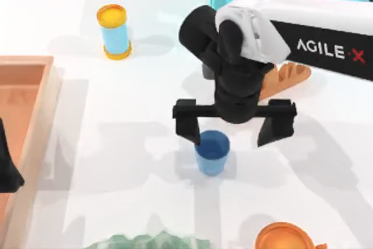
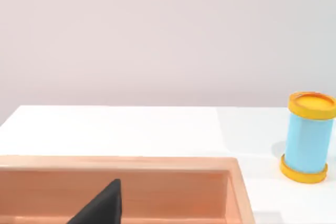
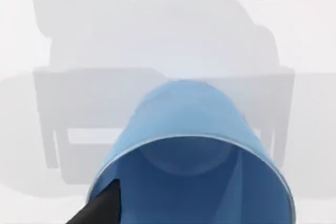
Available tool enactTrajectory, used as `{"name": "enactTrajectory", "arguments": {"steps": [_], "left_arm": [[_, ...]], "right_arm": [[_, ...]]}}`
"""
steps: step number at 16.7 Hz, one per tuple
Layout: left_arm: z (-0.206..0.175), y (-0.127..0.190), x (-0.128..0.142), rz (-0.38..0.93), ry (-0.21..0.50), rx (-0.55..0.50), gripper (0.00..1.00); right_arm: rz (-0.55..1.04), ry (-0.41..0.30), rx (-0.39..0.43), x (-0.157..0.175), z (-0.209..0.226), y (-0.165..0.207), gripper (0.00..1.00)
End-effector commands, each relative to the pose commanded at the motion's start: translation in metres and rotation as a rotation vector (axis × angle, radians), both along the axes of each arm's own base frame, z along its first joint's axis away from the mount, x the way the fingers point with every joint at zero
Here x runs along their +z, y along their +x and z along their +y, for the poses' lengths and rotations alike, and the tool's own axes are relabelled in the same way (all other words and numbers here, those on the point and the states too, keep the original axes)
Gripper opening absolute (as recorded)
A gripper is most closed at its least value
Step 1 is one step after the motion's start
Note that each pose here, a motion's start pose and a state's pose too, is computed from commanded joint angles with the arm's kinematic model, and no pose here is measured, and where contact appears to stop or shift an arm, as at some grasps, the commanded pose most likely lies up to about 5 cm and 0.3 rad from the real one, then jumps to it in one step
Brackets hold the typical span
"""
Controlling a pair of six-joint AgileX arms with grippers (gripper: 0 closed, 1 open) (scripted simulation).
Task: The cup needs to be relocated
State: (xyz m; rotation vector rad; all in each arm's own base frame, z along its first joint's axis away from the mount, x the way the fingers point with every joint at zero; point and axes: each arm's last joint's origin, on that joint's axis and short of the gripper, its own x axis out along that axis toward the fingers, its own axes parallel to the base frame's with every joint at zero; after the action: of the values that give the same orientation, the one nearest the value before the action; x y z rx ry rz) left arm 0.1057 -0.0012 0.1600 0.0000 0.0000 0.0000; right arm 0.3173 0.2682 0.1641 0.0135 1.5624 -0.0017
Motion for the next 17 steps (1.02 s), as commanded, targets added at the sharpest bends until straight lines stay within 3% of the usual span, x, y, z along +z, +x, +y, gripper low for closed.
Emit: {"name": "enactTrajectory", "arguments": {"steps": [3, 7, 17], "left_arm": [[0.000, 0.000, 0.000, 0.000, 0.000, 0.000, 1.00], [0.000, 0.000, 0.000, 0.000, 0.000, 0.000, 1.00], [0.000, 0.000, 0.000, 0.000, 0.000, 0.000, 1.00]], "right_arm": [[0.007, -0.006, 0.000, -0.026, -0.002, -0.003, 1.00], [0.008, -0.007, 0.000, -0.028, -0.002, -0.004, 1.00], [0.008, -0.007, 0.000, -0.028, -0.002, -0.004, 0.25]]}}
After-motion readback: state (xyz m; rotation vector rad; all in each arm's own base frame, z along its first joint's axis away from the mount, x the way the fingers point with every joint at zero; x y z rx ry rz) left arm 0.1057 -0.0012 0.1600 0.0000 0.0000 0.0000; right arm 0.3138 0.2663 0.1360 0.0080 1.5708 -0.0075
